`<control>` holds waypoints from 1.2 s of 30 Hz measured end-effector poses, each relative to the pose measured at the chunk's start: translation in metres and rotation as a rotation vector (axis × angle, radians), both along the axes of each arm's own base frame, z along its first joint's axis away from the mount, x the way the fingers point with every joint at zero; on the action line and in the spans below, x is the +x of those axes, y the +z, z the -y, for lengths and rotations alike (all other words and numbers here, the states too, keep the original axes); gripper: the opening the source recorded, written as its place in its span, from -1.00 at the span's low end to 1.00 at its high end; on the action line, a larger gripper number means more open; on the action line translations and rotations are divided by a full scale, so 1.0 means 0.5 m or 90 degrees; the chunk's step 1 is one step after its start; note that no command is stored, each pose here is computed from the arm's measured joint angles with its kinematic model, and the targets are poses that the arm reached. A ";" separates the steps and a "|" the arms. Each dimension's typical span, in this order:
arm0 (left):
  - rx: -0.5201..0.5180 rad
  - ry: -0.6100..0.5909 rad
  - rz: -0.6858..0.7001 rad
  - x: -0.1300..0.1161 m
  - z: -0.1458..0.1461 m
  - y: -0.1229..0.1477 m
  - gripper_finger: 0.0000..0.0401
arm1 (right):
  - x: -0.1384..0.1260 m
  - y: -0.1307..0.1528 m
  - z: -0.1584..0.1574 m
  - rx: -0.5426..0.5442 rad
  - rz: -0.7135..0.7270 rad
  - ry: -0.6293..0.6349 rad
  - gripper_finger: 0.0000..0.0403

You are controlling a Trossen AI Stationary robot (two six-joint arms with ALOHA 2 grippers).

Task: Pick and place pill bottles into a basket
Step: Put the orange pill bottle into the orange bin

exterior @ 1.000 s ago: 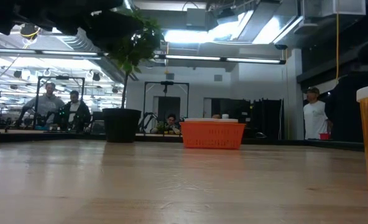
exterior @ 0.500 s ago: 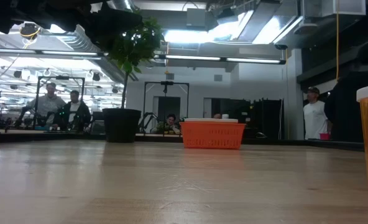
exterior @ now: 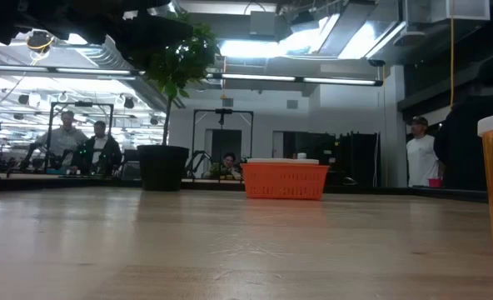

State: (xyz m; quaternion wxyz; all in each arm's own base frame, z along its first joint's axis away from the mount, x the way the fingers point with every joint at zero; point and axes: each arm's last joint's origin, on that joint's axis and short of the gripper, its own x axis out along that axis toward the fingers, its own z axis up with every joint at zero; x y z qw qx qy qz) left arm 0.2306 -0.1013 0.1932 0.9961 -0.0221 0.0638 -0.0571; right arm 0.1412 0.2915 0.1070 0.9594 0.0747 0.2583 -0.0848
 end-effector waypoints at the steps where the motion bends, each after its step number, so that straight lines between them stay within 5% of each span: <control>1: 0.000 0.001 0.000 0.000 0.000 0.000 0.19 | 0.000 0.000 0.000 -0.001 0.000 0.000 -0.11; 13: 0.000 0.002 0.000 0.000 0.000 0.000 0.19 | 0.033 -0.003 0.018 0.024 -0.032 -0.036 0.54; 36: 0.005 0.009 -0.004 0.000 -0.001 -0.002 0.19 | 0.087 -0.066 0.028 -0.002 -0.039 -0.056 0.56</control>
